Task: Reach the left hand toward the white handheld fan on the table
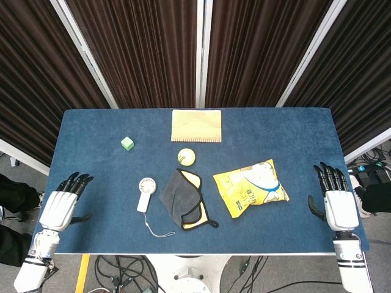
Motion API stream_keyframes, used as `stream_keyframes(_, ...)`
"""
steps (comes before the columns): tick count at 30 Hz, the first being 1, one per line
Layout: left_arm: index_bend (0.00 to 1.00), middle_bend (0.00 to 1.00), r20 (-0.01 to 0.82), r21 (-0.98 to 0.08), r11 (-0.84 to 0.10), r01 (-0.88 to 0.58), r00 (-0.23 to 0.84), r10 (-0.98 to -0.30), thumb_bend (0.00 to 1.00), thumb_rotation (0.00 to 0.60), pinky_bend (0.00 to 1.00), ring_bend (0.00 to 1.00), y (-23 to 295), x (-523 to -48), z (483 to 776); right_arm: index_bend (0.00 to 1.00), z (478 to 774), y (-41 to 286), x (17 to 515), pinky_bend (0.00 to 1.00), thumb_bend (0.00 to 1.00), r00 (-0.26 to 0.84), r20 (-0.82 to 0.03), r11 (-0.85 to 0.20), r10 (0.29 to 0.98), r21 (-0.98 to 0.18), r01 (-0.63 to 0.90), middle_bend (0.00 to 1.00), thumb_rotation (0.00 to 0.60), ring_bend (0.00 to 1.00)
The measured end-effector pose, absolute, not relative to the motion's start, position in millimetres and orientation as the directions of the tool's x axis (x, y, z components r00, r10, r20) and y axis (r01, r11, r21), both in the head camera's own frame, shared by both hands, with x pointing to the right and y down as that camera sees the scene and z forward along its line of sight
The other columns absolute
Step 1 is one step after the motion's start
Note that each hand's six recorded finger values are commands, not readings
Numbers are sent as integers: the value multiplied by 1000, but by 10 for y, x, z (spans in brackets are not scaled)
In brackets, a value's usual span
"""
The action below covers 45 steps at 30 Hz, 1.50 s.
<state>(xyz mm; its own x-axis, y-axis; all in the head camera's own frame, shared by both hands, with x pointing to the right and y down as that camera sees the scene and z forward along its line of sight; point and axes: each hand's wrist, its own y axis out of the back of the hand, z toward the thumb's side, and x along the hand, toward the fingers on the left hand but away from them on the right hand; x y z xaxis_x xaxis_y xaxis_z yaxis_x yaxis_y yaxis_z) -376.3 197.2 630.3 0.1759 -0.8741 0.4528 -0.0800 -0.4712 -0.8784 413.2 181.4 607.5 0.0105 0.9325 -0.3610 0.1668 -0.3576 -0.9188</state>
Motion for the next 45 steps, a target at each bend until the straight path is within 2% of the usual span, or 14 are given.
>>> stream_keyframes(9, 135, 126, 418, -897, -436, -78, 173, -892, 37, 600, 236, 66, 1930, -3737, 6249, 0, 6101, 1797, 4149, 0, 353, 10, -369, -365, 929, -914, 174, 0, 600, 0)
stream_keyframes(19, 135, 134, 443, -873, -479, -92, 258, -858, 46, 600, 260, 69, 2011, -3551, 6320, 0, 6024, 1765, 4134, 0, 353, 14, -341, -337, 940, -923, 185, 0, 600, 0)
stream_keyframes(21, 135, 219, 446, -872, -481, -88, 263, -856, 74, 600, 296, 138, 2011, -3530, 6333, 0, 6006, 1756, 4125, 0, 353, 14, -335, -332, 942, -924, 191, 0, 600, 0)
stream_keyframes(22, 135, 312, 445, -874, -479, -80, 264, -856, 102, 600, 345, 228, 2005, -3517, 6337, 0, 5997, 1750, 4121, 0, 353, 14, -332, -328, 943, -924, 196, 0, 600, 0)
stream_keyframes(24, 135, 525, 447, -876, -478, -60, 268, -853, 176, 600, 510, 486, 1998, -3491, 6349, 0, 5974, 1730, 4111, 0, 353, 11, -322, -318, 947, -925, 207, 0, 600, 0)
stream_keyframes(26, 135, 686, 459, -874, -485, -32, 276, -845, 241, 600, 648, 681, 2001, -3448, 6374, 0, 5963, 1732, 4104, 0, 353, 9, -319, -314, 948, -927, 208, 0, 600, 0)
stream_keyframes(28, 135, 795, 483, -861, -509, -15, 289, -826, 299, 600, 721, 789, 2026, -3394, 6414, 0, 5949, 1741, 4097, 0, 353, 10, -318, -313, 948, -928, 202, 0, 600, 0)
stream_keyframes(32, 136, 822, 543, -822, -569, 15, 325, -774, 355, 600, 738, 819, 2108, -3290, 6530, 0, 5891, 1705, 4087, 0, 353, 13, -302, -299, 953, -935, 192, 0, 600, 0)
stream_keyframes(40, 136, 823, 644, -731, -678, 74, 405, -650, 377, 600, 736, 818, 2263, -2998, 6826, 0, 5882, 1679, 4014, 0, 353, 21, -306, -304, 952, -932, 198, 0, 600, 0)
stream_keyframes(45, 136, 824, 646, -723, -686, 78, 427, -632, 379, 600, 736, 819, 2255, -2832, 6943, 0, 5888, 1681, 3993, 0, 352, 23, -311, -309, 950, -931, 195, 0, 600, 0)
